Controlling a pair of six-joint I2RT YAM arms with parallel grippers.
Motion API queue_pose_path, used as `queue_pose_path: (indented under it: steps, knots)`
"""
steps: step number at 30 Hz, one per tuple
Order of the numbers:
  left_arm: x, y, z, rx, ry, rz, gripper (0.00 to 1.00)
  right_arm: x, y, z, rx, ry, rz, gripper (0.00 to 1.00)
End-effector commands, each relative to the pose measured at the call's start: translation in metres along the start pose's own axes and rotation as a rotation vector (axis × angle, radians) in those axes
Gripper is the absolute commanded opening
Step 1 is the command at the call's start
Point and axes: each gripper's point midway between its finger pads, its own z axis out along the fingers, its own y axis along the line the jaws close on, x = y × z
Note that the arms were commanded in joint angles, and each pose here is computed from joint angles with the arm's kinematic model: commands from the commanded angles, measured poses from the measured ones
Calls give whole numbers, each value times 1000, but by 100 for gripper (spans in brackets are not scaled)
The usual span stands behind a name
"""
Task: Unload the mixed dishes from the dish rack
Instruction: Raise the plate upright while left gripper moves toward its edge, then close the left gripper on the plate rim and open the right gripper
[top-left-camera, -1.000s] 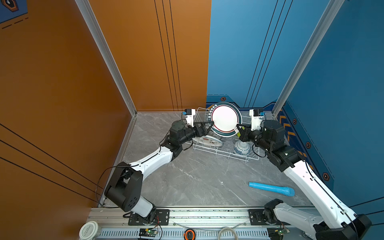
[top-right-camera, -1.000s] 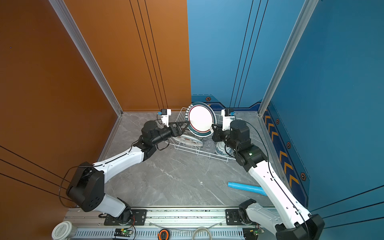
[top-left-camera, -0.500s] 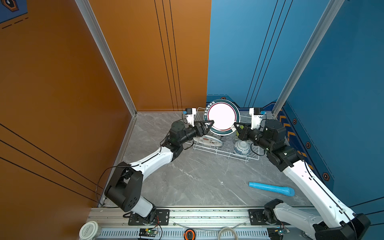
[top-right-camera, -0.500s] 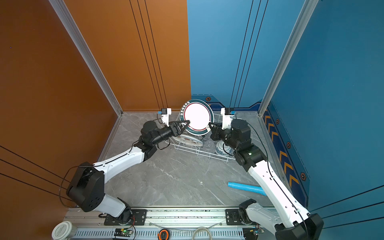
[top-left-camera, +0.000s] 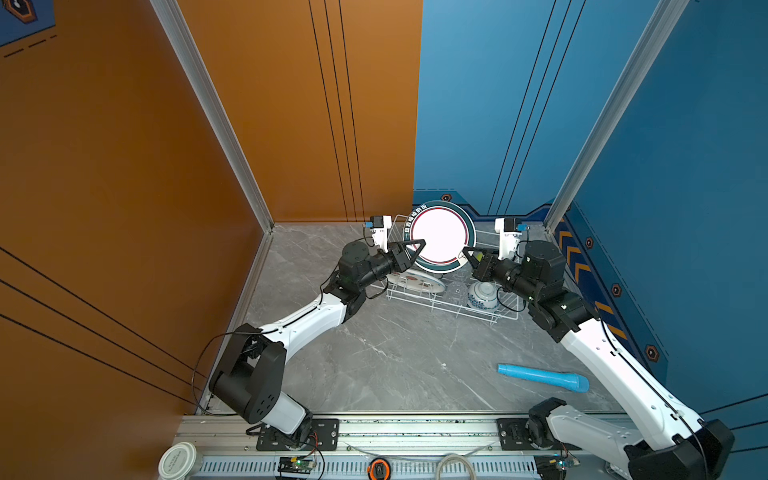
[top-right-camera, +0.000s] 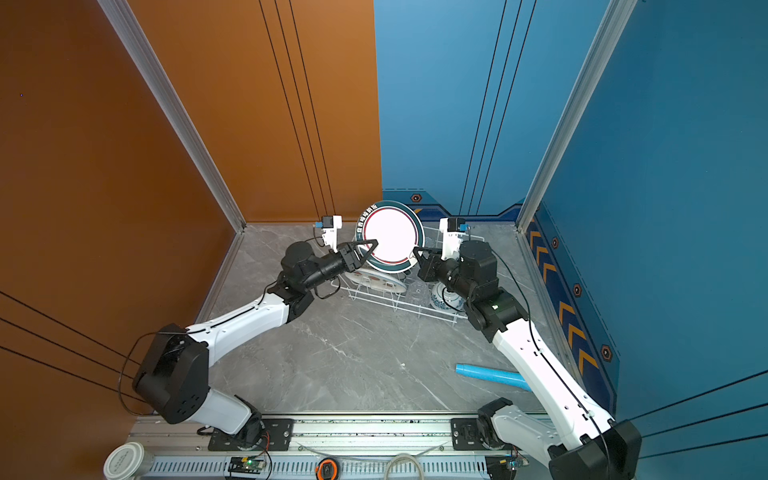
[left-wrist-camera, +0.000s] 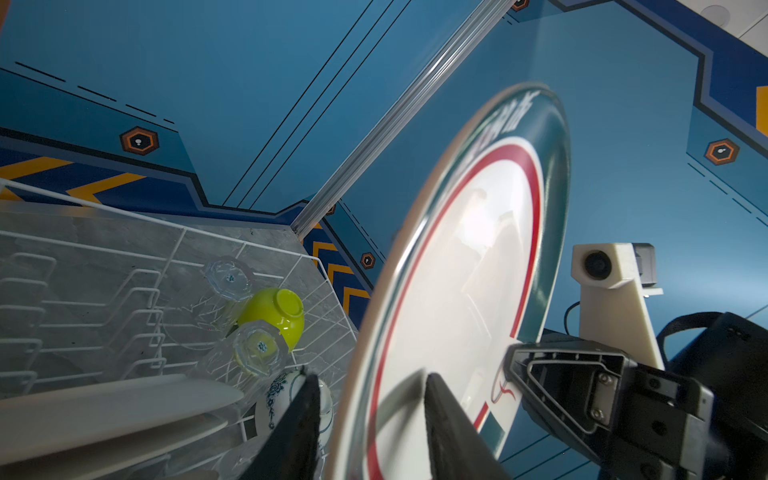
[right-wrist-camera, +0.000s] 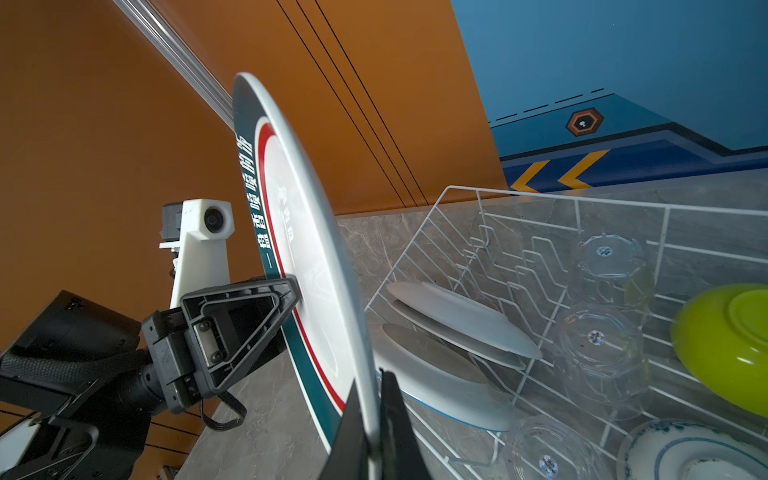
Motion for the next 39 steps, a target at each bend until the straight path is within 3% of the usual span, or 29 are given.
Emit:
queue_pose_path:
  steps: [1,5,7,13,22,24,36,39]
  knots:
    - [-7,-14,-2,44,-20,25,32,-11,10,-1,-56,-51,15,0]
    - [-4,-16,-2,56,-5,28,32,-7,8,3,-61,-35,27,0]
    - [-3,-14,-3,50,-4,21,27,-6,8,4,-67,-33,31,0]
    - [-2,-18,-6,63,2,24,1,-7,9,5,-72,-30,37,0]
    - [-3,-10,-8,22,-2,-1,0,-6,8,2,-76,-38,39,0]
    - [-3,-5,-9,-17,0,7,0,-7,7,0,-76,-44,40,11]
    - [-1,1,-15,-122,12,71,0,-10,2,3,-92,-64,59,28]
    - [-4,2,-16,-129,0,77,0,-12,4,3,-98,-65,58,42]
